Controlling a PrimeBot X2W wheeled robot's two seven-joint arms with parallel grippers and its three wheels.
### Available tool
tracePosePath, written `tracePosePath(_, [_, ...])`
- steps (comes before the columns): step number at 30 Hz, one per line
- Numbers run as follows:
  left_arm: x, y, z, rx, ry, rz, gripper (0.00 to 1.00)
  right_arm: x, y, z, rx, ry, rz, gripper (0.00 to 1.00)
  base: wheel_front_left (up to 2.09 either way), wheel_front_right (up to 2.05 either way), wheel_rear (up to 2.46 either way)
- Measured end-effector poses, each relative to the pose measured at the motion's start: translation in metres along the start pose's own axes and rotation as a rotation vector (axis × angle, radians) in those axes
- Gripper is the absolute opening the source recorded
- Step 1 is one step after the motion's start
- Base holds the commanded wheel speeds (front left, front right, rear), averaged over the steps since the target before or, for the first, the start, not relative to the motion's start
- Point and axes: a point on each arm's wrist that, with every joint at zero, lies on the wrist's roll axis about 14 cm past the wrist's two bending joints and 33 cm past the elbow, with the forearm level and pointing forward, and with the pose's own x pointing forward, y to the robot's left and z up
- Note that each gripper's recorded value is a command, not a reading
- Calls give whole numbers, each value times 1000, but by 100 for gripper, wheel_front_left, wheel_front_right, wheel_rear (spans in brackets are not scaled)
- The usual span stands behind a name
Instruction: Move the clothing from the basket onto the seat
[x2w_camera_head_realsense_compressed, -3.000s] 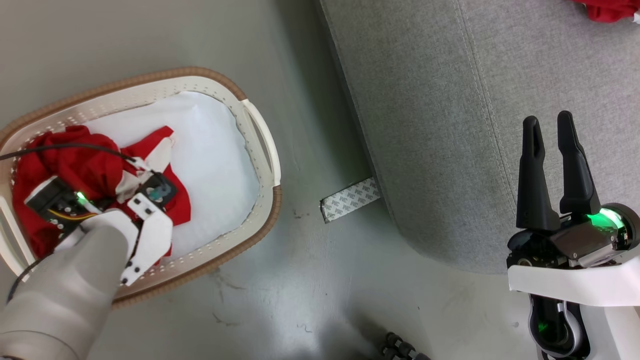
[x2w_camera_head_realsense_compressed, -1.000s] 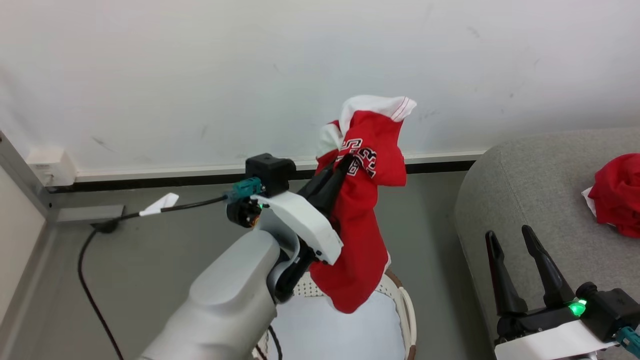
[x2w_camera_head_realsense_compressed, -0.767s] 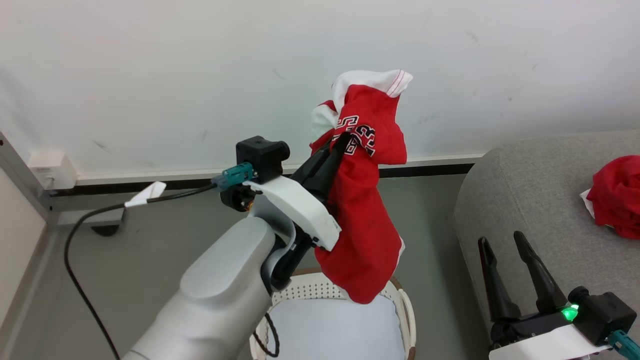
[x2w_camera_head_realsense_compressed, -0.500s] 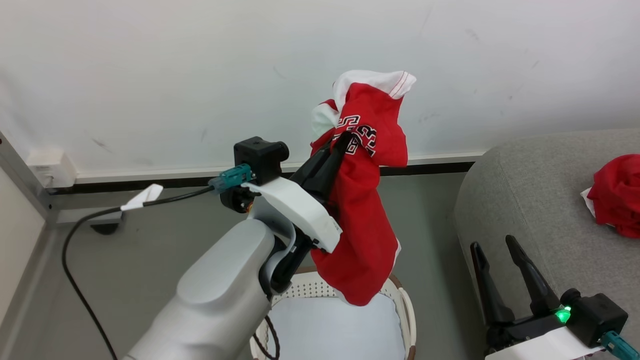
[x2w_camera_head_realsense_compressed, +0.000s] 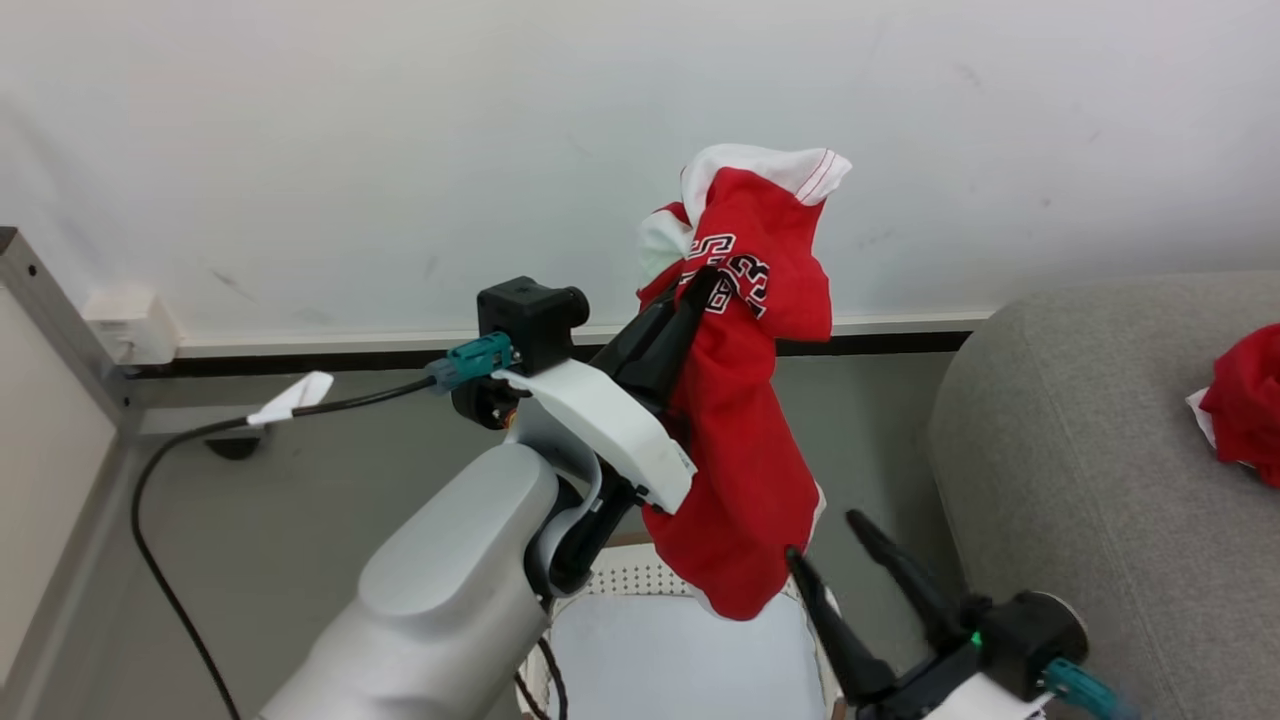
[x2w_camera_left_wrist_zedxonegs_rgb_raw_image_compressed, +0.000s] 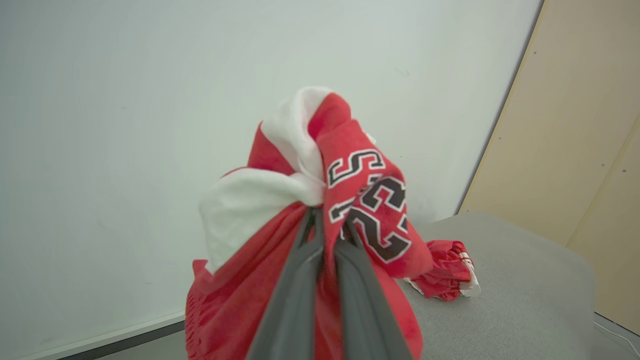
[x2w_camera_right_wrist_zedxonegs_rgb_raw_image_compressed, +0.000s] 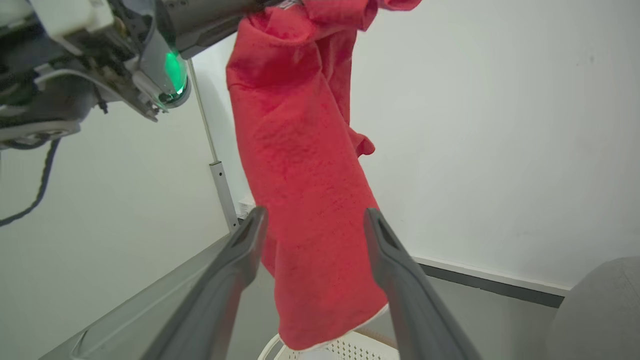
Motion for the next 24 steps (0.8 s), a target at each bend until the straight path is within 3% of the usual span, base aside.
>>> tracePosePath(7, [-7, -5, 4, 7, -4, -8, 0, 22, 15, -35, -51, 138, 77, 100, 0, 0, 0])
tracePosePath(15, [-27, -8, 1, 10, 14, 6, 0, 55, 36, -51, -116, 197, 165, 100, 0, 0, 0])
tracePosePath(23, [-55, 2, -6, 7, 48, 68, 0, 78, 46, -53, -113, 197, 191, 99, 0, 0, 0])
tracePosePath(24, [-58, 3, -6, 6, 49, 77, 0, 80, 49, -52, -110, 192, 199, 60, 0, 0, 0])
